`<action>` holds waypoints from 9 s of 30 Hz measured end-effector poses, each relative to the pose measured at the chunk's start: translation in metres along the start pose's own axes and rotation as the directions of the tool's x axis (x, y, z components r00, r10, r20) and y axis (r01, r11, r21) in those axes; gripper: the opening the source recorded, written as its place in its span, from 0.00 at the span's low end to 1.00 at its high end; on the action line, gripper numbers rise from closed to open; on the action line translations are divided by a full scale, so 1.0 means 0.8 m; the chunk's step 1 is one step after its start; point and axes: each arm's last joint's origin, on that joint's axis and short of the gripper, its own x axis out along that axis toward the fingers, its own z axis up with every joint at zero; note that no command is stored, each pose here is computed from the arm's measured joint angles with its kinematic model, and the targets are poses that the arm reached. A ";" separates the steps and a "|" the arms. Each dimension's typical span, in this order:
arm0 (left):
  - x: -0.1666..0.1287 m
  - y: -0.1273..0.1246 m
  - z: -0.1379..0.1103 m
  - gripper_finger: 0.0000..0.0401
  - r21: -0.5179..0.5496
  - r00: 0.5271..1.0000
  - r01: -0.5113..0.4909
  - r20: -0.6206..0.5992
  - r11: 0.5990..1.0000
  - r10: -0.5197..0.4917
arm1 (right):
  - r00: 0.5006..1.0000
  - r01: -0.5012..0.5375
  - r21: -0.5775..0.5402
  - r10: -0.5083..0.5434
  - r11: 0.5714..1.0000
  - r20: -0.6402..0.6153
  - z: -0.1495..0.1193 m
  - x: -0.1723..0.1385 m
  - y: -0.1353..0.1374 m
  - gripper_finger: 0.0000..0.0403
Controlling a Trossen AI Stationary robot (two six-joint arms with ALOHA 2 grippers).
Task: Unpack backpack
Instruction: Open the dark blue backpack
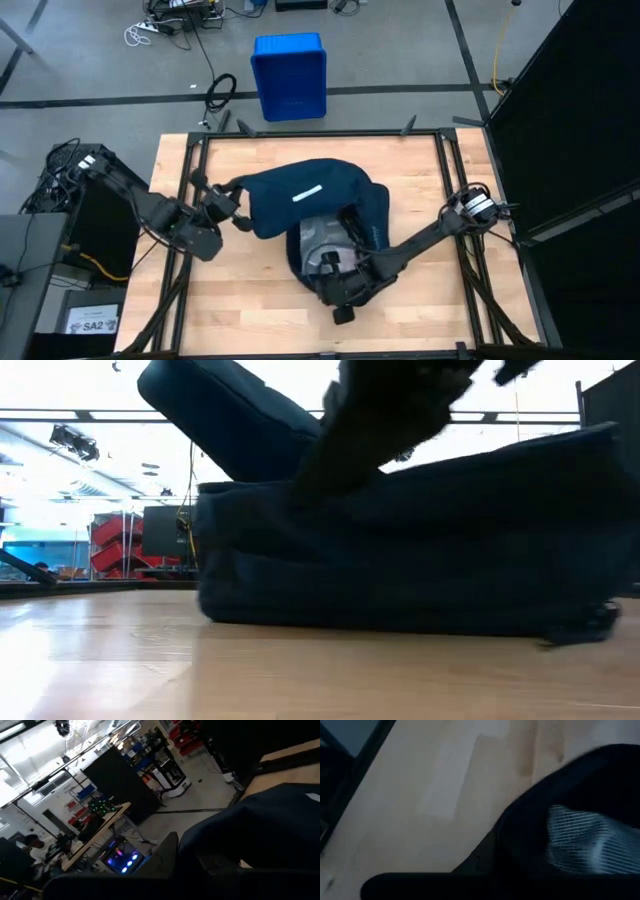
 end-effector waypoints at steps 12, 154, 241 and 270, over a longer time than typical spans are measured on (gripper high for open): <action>-0.001 0.016 -0.069 0.00 -0.218 0.963 0.183 -0.156 0.959 -0.219 | 1.000 0.004 0.041 -0.004 0.999 0.006 0.003 0.005 -0.019 0.00; 0.319 0.090 -0.087 0.00 -0.284 0.531 0.847 0.459 0.449 -0.712 | 0.677 0.647 -0.002 -0.573 0.763 0.462 0.024 -0.144 -0.018 0.24; 0.398 0.091 -0.232 0.00 -0.442 0.299 0.895 0.488 0.063 -0.820 | 0.852 0.488 0.637 -0.484 0.596 -0.199 -0.097 -0.175 -0.363 0.00; 0.399 0.122 -0.240 0.00 -0.422 0.375 0.893 0.504 0.157 -0.778 | 0.900 0.278 0.824 -0.434 0.494 -0.044 -0.265 -0.159 -0.385 0.05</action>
